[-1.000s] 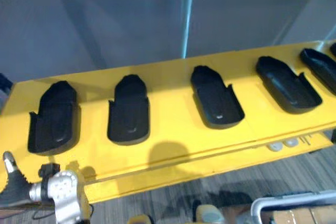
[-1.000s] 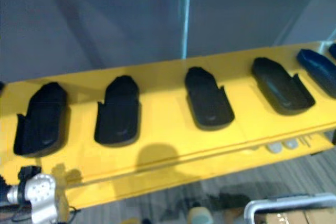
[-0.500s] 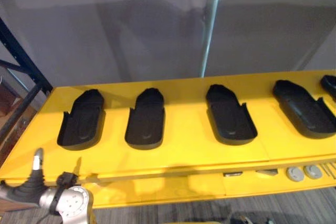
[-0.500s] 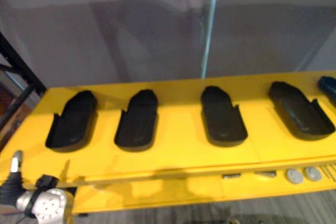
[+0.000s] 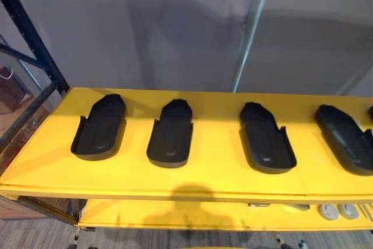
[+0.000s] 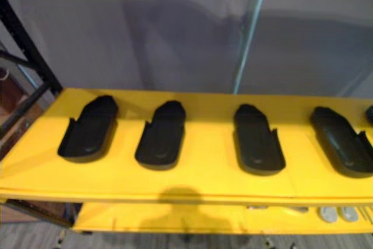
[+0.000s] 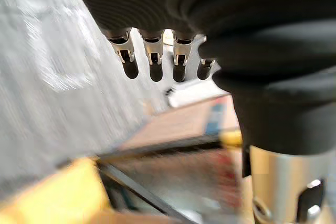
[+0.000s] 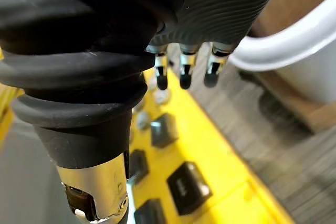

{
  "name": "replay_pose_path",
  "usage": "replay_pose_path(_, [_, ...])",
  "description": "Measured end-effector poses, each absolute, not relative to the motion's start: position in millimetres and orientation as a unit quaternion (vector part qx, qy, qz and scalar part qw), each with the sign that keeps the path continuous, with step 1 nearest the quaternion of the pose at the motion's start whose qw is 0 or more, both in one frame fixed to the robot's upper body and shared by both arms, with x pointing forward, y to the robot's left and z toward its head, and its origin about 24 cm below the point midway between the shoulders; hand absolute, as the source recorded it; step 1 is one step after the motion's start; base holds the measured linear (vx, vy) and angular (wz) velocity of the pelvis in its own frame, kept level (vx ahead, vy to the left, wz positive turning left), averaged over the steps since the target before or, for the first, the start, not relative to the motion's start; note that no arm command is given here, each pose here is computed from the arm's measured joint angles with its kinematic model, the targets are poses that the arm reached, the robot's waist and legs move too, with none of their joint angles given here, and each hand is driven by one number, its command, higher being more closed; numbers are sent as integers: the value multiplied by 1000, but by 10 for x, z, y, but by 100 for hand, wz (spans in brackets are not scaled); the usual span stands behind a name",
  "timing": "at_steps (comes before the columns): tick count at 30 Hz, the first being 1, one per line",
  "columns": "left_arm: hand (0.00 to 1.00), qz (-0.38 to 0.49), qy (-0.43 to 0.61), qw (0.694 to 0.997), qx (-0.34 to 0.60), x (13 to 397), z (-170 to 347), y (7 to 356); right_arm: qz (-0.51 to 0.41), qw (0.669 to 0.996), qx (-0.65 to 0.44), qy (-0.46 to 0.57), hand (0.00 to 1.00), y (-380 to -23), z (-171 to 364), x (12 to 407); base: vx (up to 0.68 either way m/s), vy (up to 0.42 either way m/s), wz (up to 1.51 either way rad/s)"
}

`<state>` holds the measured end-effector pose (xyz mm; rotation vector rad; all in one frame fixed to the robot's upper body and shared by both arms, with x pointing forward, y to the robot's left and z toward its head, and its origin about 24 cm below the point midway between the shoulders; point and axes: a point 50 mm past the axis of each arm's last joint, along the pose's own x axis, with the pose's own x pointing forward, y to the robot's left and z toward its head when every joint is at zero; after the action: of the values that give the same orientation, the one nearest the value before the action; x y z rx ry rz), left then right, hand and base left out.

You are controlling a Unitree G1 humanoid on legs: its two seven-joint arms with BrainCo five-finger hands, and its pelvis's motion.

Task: Walk over and take plastic housings, then place them on the shelf

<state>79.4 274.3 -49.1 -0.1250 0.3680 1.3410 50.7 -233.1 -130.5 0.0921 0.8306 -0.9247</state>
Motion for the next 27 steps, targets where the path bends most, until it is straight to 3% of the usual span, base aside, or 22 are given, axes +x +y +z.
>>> replay_pose_path(4, [0,544,-98,832,-45,1255,444,2580,-459,793,54,396,0,-2351,-1321,397,-50,3,7])
replay_pose_path(7, [0,471,-249,844,-56,1413,963,2436,-477,777,51,408,0,-2396,-1344,256,54,1,-4])
replay_pose_path(10, [0,412,-315,854,-51,1529,1205,2350,-481,769,51,419,0,-2391,-1377,202,52,-3,-12])
replay_pose_path(14, [0,297,-301,906,-27,1749,1298,2347,-482,766,49,422,0,-2393,-1388,178,39,-4,-13])
replay_pose_path(19, [0,173,-143,974,-13,2029,955,2489,-479,768,46,422,0,-2424,-1386,214,5,14,-14])
replay_pose_path(22, [0,132,-56,989,-23,2056,708,2605,-479,765,42,429,0,-2463,-1386,210,-30,16,-10])
replay_pose_path(27, [0,117,-18,993,-20,2006,658,2849,-474,768,32,430,0,-2541,-1370,195,-36,4,-7])
